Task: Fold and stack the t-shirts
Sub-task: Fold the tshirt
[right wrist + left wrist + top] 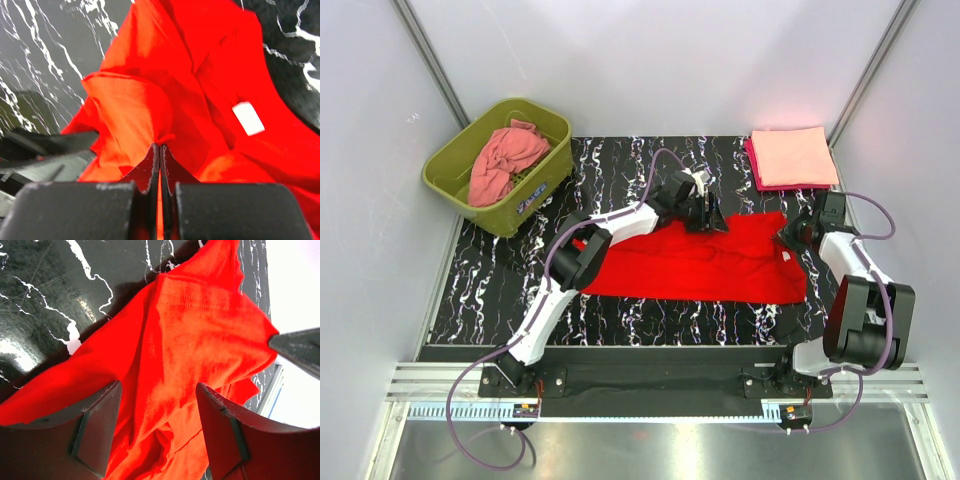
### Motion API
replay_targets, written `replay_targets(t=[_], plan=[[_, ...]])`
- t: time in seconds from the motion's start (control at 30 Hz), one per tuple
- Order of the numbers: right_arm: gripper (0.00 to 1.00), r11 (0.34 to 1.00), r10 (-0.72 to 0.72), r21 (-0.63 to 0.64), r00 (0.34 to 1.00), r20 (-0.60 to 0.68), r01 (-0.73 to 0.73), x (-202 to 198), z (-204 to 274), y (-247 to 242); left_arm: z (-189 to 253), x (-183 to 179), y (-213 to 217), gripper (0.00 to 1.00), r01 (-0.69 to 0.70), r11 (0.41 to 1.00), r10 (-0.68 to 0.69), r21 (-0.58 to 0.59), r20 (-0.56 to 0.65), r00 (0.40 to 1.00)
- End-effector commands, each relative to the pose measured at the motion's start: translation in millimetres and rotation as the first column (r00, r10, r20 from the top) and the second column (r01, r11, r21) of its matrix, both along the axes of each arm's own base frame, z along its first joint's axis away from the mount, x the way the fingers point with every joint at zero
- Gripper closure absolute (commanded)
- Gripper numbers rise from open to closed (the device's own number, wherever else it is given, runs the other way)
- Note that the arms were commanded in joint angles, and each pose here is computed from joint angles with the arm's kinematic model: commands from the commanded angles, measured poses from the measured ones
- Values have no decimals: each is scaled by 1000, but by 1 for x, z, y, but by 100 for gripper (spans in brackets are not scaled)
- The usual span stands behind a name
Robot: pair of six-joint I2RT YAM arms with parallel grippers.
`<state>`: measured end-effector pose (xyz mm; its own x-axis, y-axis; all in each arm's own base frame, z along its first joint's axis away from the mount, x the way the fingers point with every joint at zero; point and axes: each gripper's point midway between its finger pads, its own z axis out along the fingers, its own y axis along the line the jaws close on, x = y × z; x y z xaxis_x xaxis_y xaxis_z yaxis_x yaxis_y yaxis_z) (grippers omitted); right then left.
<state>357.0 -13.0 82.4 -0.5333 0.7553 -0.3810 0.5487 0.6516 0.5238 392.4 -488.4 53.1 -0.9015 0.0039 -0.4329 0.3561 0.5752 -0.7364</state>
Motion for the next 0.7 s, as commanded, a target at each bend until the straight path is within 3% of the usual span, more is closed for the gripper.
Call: replay_targets(t=[0.0, 0.67], plan=[[100, 998, 67, -11, 998, -7, -67, -15, 14, 7, 68, 5, -7, 33, 27, 996, -17, -85, 118, 993], [100, 988, 150, -32, 987, 49, -148, -42, 45, 40, 9, 7, 10, 32, -36, 999, 36, 26, 16, 999]])
